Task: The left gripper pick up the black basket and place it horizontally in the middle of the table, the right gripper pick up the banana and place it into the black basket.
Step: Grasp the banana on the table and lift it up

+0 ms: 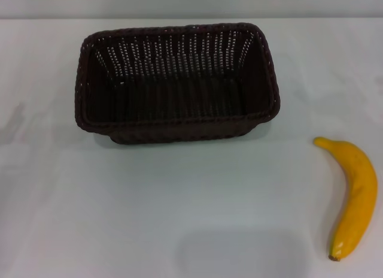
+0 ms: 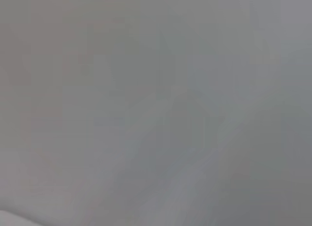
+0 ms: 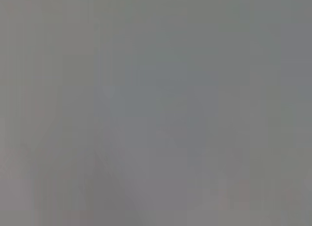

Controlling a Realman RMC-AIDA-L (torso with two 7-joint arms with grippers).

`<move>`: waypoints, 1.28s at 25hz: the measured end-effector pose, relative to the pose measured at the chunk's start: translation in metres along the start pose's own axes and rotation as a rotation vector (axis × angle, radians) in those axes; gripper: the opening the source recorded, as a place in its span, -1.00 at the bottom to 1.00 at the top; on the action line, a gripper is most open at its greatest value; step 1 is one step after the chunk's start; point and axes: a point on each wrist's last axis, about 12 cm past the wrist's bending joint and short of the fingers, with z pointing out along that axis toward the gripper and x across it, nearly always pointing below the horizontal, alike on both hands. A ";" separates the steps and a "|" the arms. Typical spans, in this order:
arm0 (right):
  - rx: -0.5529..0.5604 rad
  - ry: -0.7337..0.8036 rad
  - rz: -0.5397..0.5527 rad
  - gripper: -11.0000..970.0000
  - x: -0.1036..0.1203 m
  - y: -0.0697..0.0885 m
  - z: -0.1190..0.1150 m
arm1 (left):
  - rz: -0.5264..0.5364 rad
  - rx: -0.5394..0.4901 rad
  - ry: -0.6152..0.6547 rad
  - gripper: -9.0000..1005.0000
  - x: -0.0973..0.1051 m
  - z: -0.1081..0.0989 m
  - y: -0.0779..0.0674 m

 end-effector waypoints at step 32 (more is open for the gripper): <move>0.418 0.965 -0.084 0.69 -0.040 0.194 0.092 | 0.221 -0.369 -0.186 0.36 0.014 0.022 0.015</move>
